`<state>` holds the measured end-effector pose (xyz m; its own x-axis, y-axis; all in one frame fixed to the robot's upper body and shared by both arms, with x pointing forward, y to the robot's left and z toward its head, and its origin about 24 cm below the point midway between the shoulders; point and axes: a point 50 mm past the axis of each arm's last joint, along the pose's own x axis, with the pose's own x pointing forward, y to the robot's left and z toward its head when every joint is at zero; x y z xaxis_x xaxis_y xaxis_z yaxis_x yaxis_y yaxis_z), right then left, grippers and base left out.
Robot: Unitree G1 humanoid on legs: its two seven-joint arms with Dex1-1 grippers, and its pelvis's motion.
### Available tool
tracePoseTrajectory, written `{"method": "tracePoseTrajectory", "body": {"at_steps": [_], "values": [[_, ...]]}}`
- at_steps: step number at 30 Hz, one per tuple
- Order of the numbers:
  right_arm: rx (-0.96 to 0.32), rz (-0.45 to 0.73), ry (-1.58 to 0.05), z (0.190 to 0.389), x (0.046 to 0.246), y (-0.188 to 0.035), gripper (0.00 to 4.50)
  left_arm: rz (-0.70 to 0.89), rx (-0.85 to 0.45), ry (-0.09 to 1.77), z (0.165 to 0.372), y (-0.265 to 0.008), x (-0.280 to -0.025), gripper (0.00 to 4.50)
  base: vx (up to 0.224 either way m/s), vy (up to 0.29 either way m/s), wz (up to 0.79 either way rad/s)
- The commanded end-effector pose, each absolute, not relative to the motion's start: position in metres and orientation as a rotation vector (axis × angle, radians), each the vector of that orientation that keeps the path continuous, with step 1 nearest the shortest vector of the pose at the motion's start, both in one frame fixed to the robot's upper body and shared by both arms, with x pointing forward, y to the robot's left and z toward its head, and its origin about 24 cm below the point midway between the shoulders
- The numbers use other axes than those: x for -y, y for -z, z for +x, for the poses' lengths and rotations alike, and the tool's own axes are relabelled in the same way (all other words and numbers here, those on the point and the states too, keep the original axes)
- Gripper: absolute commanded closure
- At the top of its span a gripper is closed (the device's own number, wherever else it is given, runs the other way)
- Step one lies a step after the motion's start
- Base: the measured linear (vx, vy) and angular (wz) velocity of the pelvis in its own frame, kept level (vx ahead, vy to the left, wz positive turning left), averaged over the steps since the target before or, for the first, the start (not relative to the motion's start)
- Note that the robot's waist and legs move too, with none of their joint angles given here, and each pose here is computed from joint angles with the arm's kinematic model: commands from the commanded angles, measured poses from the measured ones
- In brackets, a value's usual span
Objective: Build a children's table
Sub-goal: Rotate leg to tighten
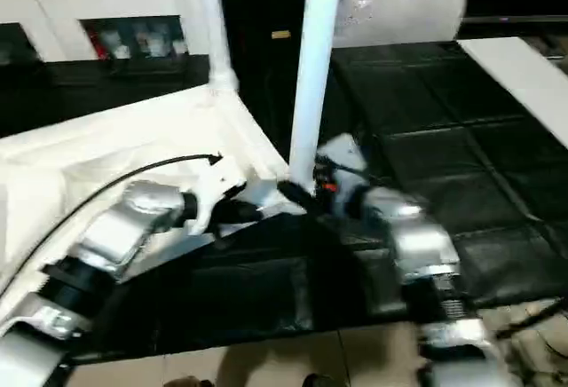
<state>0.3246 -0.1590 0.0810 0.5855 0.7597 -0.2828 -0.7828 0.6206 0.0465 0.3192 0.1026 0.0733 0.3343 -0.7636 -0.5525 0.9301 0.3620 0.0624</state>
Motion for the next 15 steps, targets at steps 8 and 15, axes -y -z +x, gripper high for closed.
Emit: {"method": "tracePoseTrajectory", "body": {"at_steps": [8, 15], "values": [[-0.349, -0.147, -1.187, 0.309, 0.170, -0.087, 0.81, 0.476, -0.473, 1.407, 0.306, -0.074, -0.103, 4.50, 0.000, 0.000, 0.00], [-0.379, -0.142, -1.270, 0.310, 0.166, -0.084, 1.24, 0.489, -0.476, 1.448, 0.305, -0.075, -0.105, 4.50, 0.000, 0.000, 0.00]]}}
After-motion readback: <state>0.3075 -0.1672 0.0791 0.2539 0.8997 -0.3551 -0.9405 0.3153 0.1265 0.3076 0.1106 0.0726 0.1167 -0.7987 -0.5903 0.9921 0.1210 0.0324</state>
